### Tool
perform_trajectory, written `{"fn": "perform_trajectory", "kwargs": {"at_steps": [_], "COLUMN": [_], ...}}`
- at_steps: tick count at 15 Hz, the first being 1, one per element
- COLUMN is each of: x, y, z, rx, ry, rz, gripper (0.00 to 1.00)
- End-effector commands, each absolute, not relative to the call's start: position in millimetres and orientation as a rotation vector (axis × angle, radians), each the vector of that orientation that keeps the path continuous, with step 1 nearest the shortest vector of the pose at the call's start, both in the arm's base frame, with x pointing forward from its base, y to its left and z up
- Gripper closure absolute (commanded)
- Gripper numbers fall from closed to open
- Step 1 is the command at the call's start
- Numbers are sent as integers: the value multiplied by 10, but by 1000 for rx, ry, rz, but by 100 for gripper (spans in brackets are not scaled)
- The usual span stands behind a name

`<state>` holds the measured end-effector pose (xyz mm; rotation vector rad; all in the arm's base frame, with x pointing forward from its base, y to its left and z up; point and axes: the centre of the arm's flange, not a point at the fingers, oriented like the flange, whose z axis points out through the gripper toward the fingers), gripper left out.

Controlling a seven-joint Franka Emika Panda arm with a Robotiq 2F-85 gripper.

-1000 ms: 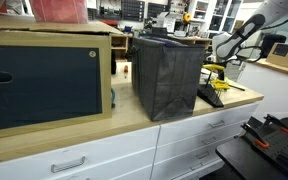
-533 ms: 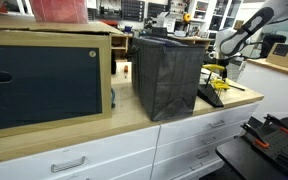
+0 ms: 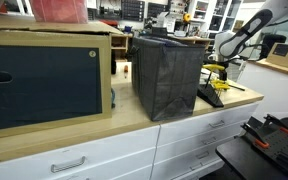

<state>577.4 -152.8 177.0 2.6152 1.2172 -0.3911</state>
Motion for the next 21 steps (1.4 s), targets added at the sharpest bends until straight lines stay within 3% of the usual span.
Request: {"fn": "perform_trajectory", "kwargs": {"at_steps": [1,2,4,6,11,12,14,16,19,21], "x": [5797,5793,5794,5814,5873,5885,5899,5888,5879,5889], "y": [-1540,-1538,-1535,-1543,-1540,-1537,-1524,-1510,-1497,-1494], "z": [1805,1805,1803,1792,1749,1742,1722,1716,1733,1751], "rx": [2619,2620,2622,2621,2615,2614,2617,2618,2623,2624], "ry": [1234,1234,1233,1230,1221,1221,1221,1224,1221,1216], "rz": [-365,-365,-362,-358,-341,-337,-335,-340,-341,-338], "gripper": [41,57,63,54,16,17,48,55,80,89]}}
